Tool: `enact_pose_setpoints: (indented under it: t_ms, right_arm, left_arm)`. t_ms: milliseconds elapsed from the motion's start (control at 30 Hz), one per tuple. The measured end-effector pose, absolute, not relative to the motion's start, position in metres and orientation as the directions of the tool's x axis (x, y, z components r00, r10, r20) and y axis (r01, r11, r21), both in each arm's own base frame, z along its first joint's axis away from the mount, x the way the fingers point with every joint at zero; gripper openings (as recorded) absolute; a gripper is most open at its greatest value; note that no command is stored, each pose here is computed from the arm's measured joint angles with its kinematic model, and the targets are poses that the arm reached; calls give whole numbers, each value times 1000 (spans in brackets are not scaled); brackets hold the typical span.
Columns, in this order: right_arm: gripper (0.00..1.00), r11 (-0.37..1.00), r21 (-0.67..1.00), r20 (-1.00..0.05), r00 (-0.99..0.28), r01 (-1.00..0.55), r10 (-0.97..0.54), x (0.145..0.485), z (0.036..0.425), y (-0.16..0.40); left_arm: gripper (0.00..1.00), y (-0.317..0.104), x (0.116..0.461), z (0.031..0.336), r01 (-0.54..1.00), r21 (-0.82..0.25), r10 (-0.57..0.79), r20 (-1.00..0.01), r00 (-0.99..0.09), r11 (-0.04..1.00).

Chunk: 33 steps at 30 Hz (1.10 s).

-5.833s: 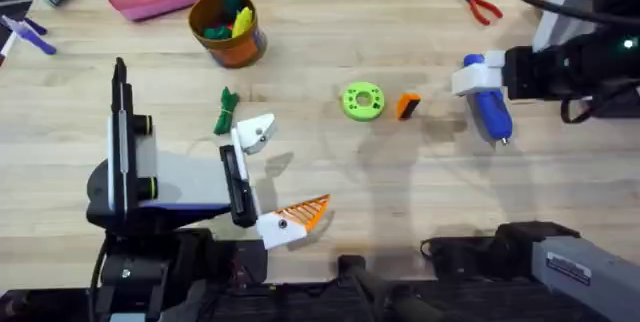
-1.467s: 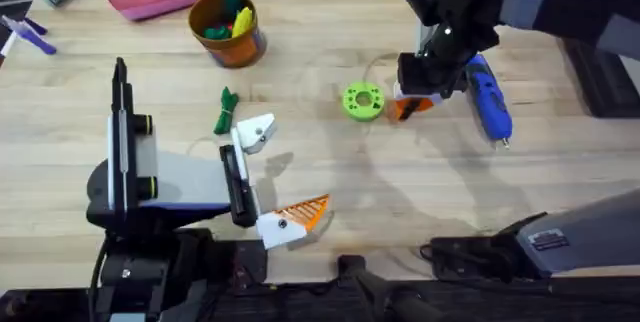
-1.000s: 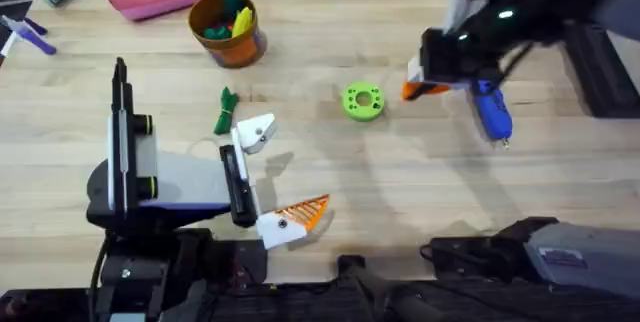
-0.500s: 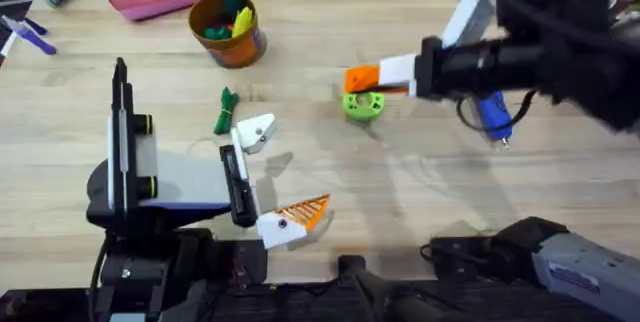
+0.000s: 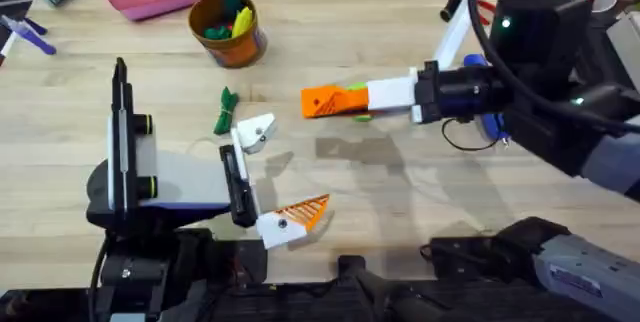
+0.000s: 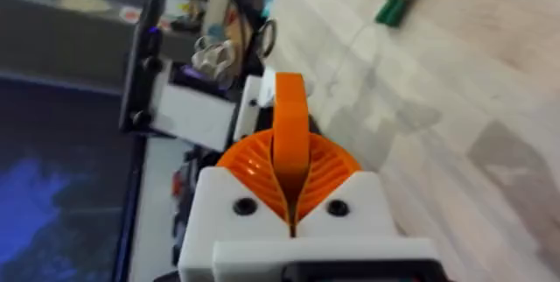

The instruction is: Pick up the gripper from the table and insert it into the empty holder that is missing its gripper. Then pick up a screw, insert it into the mounting hole, and use the screwdriver to tighten it. Finally, clean up the table by picking up the vegetable and placing it into the bucket.

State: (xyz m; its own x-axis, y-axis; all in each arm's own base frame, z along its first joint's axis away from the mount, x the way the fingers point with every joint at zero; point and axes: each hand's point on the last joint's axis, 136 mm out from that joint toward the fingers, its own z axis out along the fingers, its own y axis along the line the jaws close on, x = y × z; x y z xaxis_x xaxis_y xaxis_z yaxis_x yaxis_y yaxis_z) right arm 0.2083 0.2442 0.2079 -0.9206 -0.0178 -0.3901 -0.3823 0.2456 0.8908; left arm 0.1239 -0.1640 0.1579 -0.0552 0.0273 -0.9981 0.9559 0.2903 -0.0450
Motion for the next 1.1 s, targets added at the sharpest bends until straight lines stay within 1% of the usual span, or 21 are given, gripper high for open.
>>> enact_pose_setpoints:
  t_ms: [167, 300, 367, 600, 767, 1100]
  right_arm:
    - [10, 150, 923, -347, -935, -354, -71, 189, 207, 246]
    - [10, 142, 953, -255, -961, -268, -102, 175, 191, 243]
    - [10, 133, 961, -229, -966, -244, -118, 170, 186, 243]
    - [10, 49, 951, -294, -945, -304, -145, 174, 199, 248]
    - [10, 3, 950, -307, -938, -311, -161, 182, 202, 253]
    - [10, -53, 968, -252, -939, -247, -232, 187, 194, 258]
  left_arm:
    - [986, -164, 124, 158, 956, -44, 27, -998, -55, 291]
    - [986, -164, 124, 158, 955, -45, 27, -998, -55, 292]
    - [985, -164, 124, 158, 955, -45, 27, -998, -55, 292]
    - [985, -164, 124, 158, 955, -45, 27, -998, -55, 292]
    - [985, -164, 124, 158, 955, -45, 27, -998, -55, 292]
    - [985, -164, 124, 158, 955, -44, 27, -998, -55, 292]
